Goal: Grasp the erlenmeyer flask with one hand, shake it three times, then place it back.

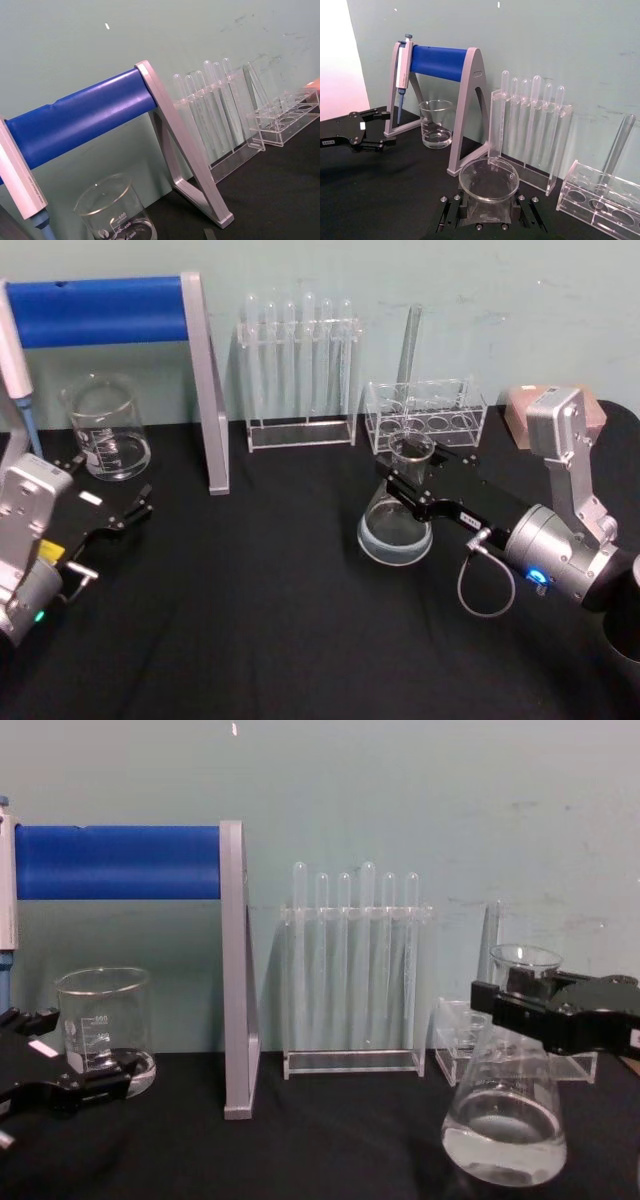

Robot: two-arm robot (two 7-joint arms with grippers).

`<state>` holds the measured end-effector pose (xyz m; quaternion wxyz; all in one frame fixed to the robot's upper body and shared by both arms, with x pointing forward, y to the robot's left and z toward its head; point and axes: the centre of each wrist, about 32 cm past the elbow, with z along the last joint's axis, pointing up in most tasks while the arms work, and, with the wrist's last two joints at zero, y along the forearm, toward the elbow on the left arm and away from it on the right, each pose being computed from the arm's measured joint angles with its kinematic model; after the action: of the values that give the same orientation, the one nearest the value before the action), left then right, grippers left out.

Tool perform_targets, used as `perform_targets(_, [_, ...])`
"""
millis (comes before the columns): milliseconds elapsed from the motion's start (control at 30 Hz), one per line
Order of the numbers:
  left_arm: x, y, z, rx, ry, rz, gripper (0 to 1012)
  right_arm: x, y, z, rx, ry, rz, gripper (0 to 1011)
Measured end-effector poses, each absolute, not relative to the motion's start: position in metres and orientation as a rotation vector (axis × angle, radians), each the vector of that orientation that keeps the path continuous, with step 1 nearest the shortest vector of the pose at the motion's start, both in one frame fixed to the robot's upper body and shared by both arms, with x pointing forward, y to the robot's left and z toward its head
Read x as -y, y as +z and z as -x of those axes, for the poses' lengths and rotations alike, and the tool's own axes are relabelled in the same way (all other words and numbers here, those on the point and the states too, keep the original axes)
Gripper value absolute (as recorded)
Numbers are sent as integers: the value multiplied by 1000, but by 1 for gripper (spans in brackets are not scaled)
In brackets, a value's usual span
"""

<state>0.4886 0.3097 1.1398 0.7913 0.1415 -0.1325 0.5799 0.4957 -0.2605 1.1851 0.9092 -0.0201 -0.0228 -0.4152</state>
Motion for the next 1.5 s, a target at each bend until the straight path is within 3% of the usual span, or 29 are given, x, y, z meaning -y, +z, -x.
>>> perform_targets(600, [-310, 1140, -489, 285, 1248, -305, 1001, 241, 1186, -491, 61, -832, 49, 456])
perform_targets(967, [-310, 1140, -489, 285, 1248, -304, 1001, 216, 1188, -480, 65, -703, 49, 456])
perform_targets(1500, [-310, 1140, -489, 285, 1248, -305, 1001, 197, 1187, -465, 55, -566, 52, 456])
